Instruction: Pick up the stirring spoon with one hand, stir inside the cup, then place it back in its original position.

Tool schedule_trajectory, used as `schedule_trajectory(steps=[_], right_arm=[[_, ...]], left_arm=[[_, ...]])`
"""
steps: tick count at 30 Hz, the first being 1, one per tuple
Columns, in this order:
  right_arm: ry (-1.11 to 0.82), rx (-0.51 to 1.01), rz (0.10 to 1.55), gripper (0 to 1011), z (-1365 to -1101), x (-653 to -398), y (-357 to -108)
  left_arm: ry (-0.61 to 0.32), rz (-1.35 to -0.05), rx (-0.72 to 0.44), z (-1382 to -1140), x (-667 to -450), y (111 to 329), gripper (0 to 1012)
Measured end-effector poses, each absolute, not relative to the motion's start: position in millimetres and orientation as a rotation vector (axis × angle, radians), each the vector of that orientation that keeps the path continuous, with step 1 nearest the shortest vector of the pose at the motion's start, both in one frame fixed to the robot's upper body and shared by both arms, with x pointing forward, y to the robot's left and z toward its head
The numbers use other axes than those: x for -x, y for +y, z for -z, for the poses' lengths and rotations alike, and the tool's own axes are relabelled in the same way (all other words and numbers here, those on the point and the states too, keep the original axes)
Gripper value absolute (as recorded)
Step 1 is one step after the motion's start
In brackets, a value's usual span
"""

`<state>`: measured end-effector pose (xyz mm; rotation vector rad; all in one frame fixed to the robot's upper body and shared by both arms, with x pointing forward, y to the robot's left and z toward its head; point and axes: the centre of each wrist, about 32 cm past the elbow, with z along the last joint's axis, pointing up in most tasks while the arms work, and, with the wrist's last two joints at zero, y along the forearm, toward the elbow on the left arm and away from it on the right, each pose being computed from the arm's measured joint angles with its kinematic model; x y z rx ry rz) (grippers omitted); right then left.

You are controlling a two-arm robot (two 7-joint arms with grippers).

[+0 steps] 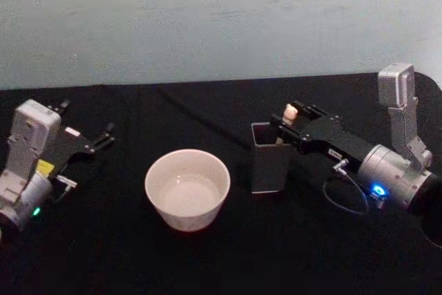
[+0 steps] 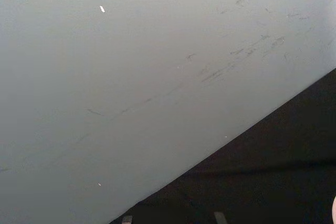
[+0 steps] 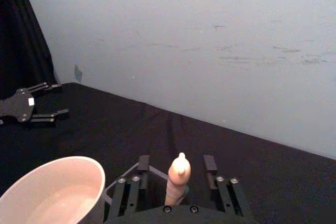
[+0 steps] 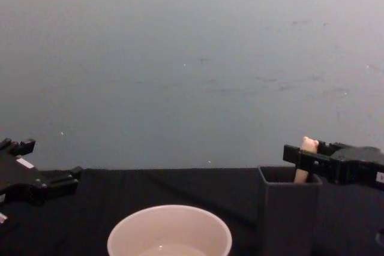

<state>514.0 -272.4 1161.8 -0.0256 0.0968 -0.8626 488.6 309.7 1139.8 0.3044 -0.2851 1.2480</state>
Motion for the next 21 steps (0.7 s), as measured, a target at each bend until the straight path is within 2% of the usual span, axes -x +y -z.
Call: schedule_trajectory(steps=[4, 5, 7, 10, 11, 13, 14, 21], right_arm=[[0.097, 0.026, 0.863, 530, -1161.8, -513.9, -272.5], [0.097, 0.025, 0.863, 530, -1161.9, -513.9, -272.5], [0.096, 0.025, 0.863, 425, -1161.9, -513.9, -272.5], [0.096, 0.025, 0.863, 365, -1162.0, -513.9, -272.4], [0.096, 0.025, 0.863, 306, -1162.0, -513.9, -272.4], [0.096, 0.024, 0.863, 268, -1162.0, -513.9, -272.4], [0.096, 0.024, 0.863, 216, -1162.0, -513.9, -272.4], [0.096, 0.024, 0.863, 213, -1162.0, -513.9, -272.4]], left_arm=[[-0.285, -1.248, -0.304, -1139.8, -488.6, 309.7, 1001], [-0.285, -1.248, -0.304, -1139.8, -488.6, 309.7, 1001], [-0.285, -1.248, -0.304, -1139.8, -488.6, 309.7, 1001], [-0.285, -1.248, -0.304, -1139.8, -488.7, 309.7, 1001], [-0.285, -1.248, -0.304, -1139.8, -488.6, 309.7, 1001], [-0.285, -1.248, -0.304, -1139.8, -488.6, 309.7, 1001], [-0.285, -1.248, -0.304, -1139.8, -488.6, 309.7, 1001], [-0.285, -1.248, -0.304, -1139.8, -488.6, 309.6, 1001]])
